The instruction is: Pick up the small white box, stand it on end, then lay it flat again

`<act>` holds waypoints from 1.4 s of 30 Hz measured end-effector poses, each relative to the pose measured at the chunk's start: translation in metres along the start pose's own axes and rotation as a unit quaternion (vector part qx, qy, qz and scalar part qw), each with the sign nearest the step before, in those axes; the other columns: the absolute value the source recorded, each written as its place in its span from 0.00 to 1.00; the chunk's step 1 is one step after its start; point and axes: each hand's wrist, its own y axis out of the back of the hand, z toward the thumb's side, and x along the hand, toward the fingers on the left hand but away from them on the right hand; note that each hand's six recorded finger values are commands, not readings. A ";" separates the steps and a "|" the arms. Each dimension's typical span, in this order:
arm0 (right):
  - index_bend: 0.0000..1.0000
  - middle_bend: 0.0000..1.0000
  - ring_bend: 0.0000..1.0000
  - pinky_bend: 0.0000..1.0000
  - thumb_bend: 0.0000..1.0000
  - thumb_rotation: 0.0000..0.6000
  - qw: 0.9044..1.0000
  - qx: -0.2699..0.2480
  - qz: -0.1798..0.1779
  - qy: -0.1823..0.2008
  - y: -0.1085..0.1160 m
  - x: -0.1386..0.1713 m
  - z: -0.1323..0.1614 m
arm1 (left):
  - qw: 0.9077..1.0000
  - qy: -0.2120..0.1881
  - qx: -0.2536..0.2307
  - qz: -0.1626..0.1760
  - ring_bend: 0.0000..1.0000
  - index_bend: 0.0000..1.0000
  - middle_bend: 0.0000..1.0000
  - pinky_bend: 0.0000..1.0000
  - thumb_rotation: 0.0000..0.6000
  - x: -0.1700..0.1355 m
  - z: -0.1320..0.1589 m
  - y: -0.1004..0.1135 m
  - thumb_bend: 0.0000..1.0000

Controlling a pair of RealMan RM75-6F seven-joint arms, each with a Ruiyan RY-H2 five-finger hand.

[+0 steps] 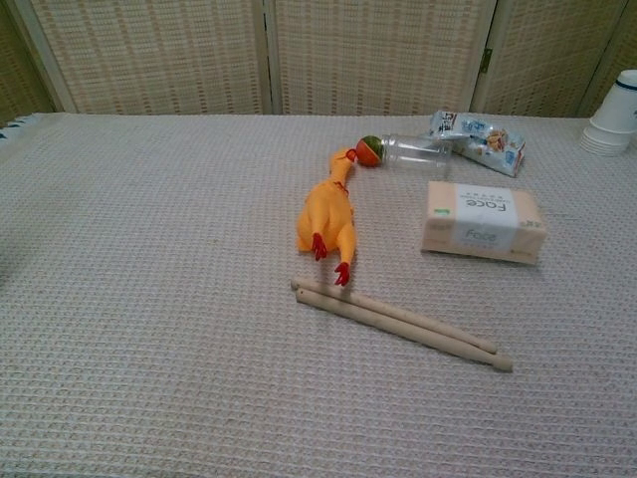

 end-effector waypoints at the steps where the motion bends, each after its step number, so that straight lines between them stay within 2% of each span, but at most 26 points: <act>1: 0.00 0.01 0.00 0.00 0.07 1.00 1.000 -0.005 0.008 0.007 -0.001 -0.005 0.005 | 1.000 -0.001 -0.003 0.002 0.00 0.16 0.00 0.20 1.00 0.000 0.000 0.001 0.63; 5: 0.00 0.01 0.00 0.00 0.07 1.00 0.997 -0.040 0.057 0.032 -0.005 -0.032 0.030 | 1.000 -0.003 -0.014 0.002 0.00 0.16 0.00 0.20 1.00 -0.002 -0.002 0.004 0.63; 10: 0.00 0.01 0.00 0.00 0.07 1.00 0.988 -0.075 0.122 0.066 -0.007 -0.081 0.081 | 1.000 -0.009 -0.023 0.002 0.00 0.16 0.00 0.20 1.00 -0.004 -0.002 0.007 0.63; 14: 0.00 0.01 0.00 0.00 0.07 1.00 0.983 -0.090 0.134 0.084 0.004 -0.118 0.127 | 0.999 -0.009 -0.033 0.008 0.00 0.16 0.00 0.20 1.00 -0.006 -0.004 0.012 0.63; 18: 0.00 0.01 0.00 0.00 0.07 1.00 0.982 -0.072 0.148 0.096 0.006 -0.146 0.174 | 0.999 -0.008 -0.032 0.012 0.00 0.16 0.00 0.20 1.00 -0.006 -0.007 0.015 0.63; 23: 0.00 0.01 0.00 0.00 0.07 1.00 0.977 -0.066 0.174 0.104 -0.005 -0.164 0.229 | 0.999 -0.006 -0.037 0.018 0.00 0.16 0.00 0.20 1.00 -0.007 -0.009 0.019 0.63; 27: 0.00 0.01 0.00 0.00 0.07 1.00 0.970 -0.053 0.213 0.109 -0.031 -0.163 0.267 | 0.999 -0.002 -0.041 0.022 0.00 0.16 0.00 0.20 1.00 -0.008 -0.013 0.023 0.63; 30: 0.00 0.01 0.00 0.00 0.07 1.00 0.966 -0.036 0.229 0.112 -0.051 -0.159 0.281 | 0.999 -0.001 -0.044 0.023 0.00 0.16 0.00 0.20 1.00 -0.008 -0.014 0.024 0.63; 33: 0.00 0.01 0.00 0.00 0.07 1.00 0.967 -0.020 0.228 0.112 -0.064 -0.159 0.285 | 0.999 -0.002 -0.047 0.023 0.00 0.16 0.00 0.20 1.00 -0.009 -0.014 0.025 0.63; 42: 0.01 0.01 0.00 0.00 0.07 1.00 0.975 -0.017 0.195 0.102 -0.071 -0.177 0.279 | 0.998 0.003 -0.053 0.018 0.00 0.16 0.00 0.20 1.00 -0.008 -0.018 0.025 0.63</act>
